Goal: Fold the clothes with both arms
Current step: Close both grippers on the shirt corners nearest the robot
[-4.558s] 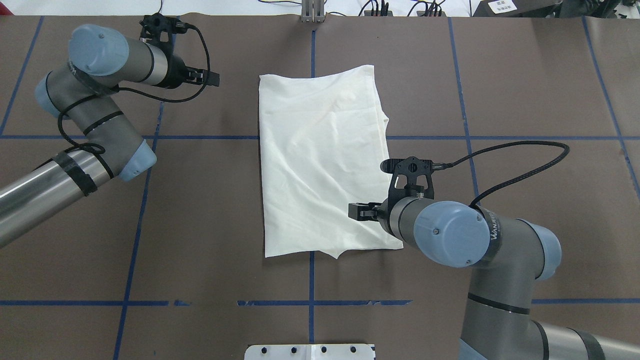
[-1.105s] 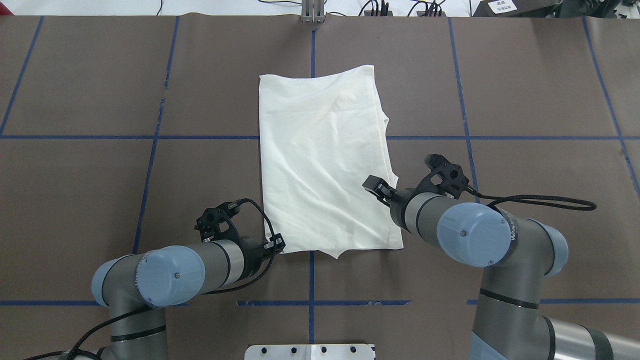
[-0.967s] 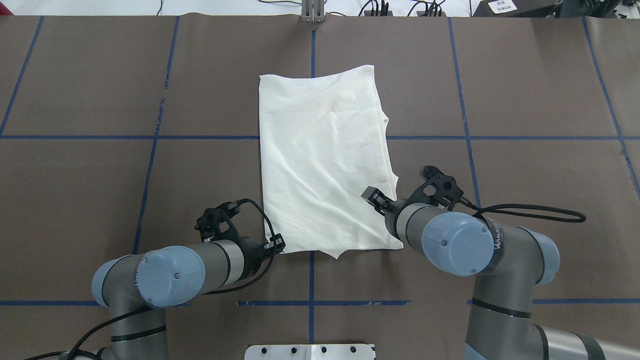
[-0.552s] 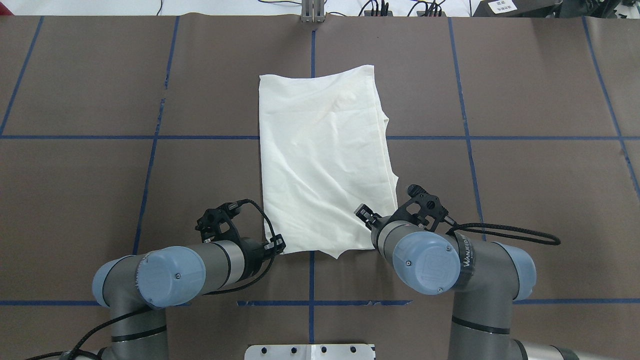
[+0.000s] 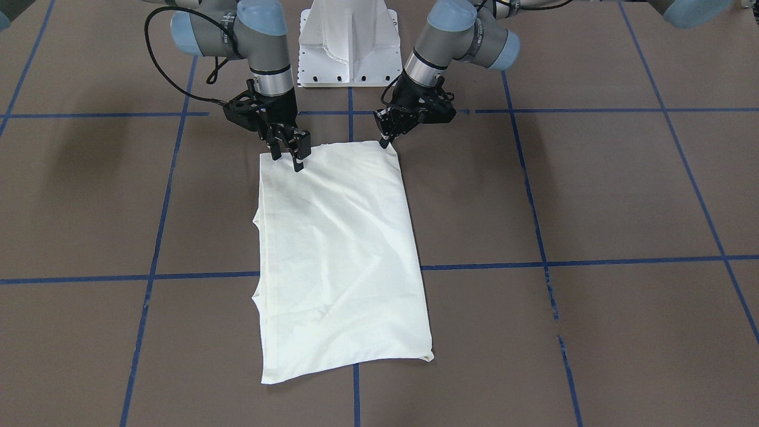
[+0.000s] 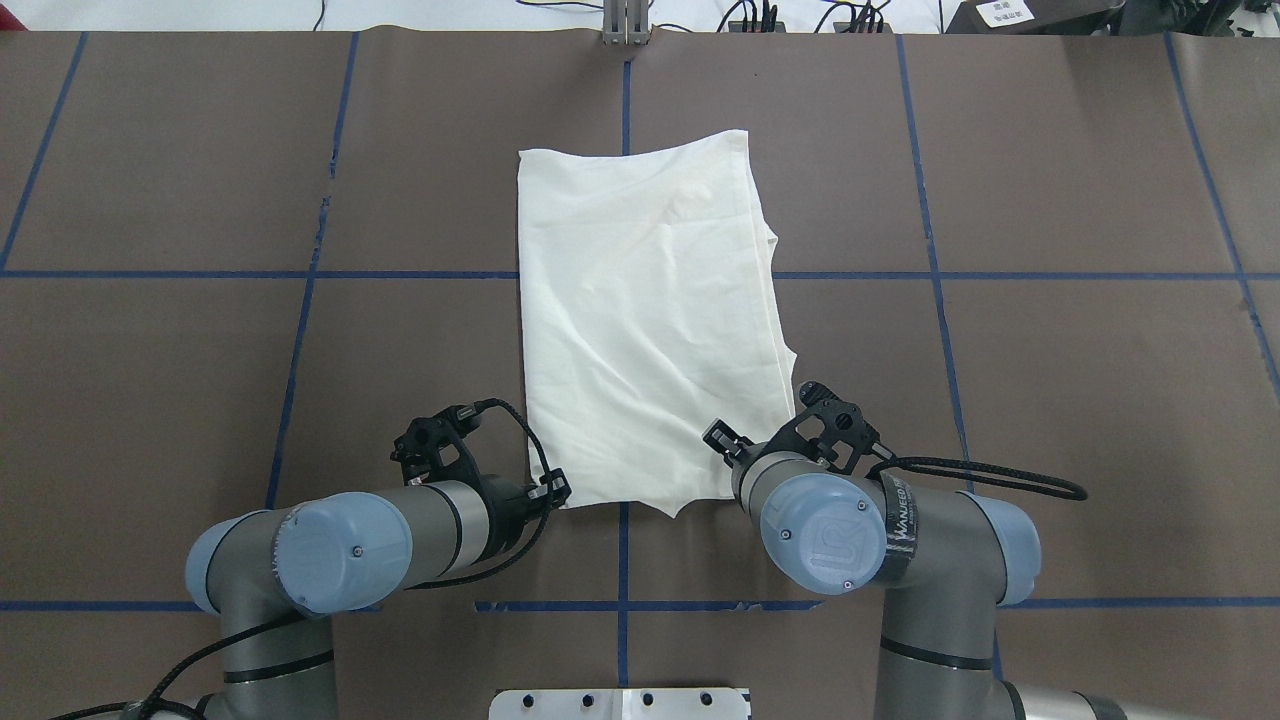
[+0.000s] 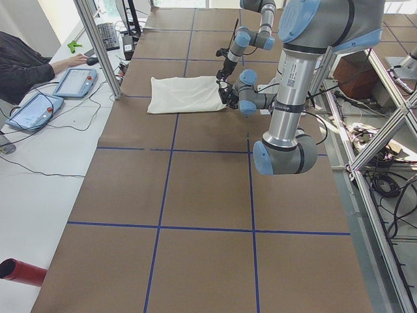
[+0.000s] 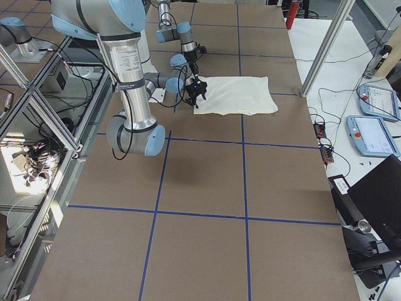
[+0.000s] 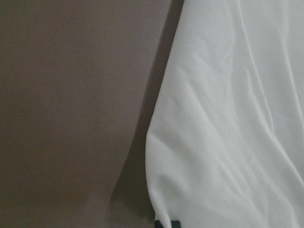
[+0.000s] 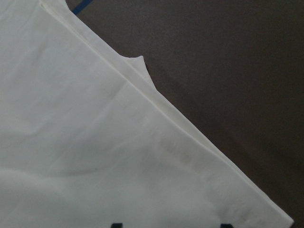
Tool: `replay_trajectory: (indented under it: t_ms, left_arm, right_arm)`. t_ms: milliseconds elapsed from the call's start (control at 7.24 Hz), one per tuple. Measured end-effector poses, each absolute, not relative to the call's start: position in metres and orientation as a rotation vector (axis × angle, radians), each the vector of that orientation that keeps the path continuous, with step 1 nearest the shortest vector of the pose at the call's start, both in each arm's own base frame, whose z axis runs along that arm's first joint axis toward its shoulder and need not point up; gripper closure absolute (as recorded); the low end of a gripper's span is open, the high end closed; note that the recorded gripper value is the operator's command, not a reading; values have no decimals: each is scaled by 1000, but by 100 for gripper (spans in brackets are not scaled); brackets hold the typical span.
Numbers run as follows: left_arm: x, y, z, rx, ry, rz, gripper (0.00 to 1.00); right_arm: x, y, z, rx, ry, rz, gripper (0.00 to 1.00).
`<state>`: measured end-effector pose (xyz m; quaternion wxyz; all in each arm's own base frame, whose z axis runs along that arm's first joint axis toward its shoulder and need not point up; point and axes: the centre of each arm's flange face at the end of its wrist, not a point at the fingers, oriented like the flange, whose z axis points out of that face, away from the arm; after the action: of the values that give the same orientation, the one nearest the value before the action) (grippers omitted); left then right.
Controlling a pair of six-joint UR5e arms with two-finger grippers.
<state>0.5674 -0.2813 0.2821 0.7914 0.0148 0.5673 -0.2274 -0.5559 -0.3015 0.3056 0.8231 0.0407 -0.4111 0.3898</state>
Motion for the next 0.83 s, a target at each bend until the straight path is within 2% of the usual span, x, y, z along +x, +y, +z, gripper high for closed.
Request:
replay_trajectory:
  t_ms: [138,414,552,829]
  left_arm:
    - [568,-281,282,32,1220,-489,100]
    - [568,-281,283,31,1221,-489,100]
    - [568,-281,282,31,1221,-489,100]
    - [568,-281,282,31,1222,-489,100]
  right_arm:
    - [-558,-303,305,90,-874,831,28]
    - [-559,-304,303,95,-876,833,48]
    - [-560,-304,303,95,-876,834,53]
    - [-566,-306,305,101,-869,834,46]
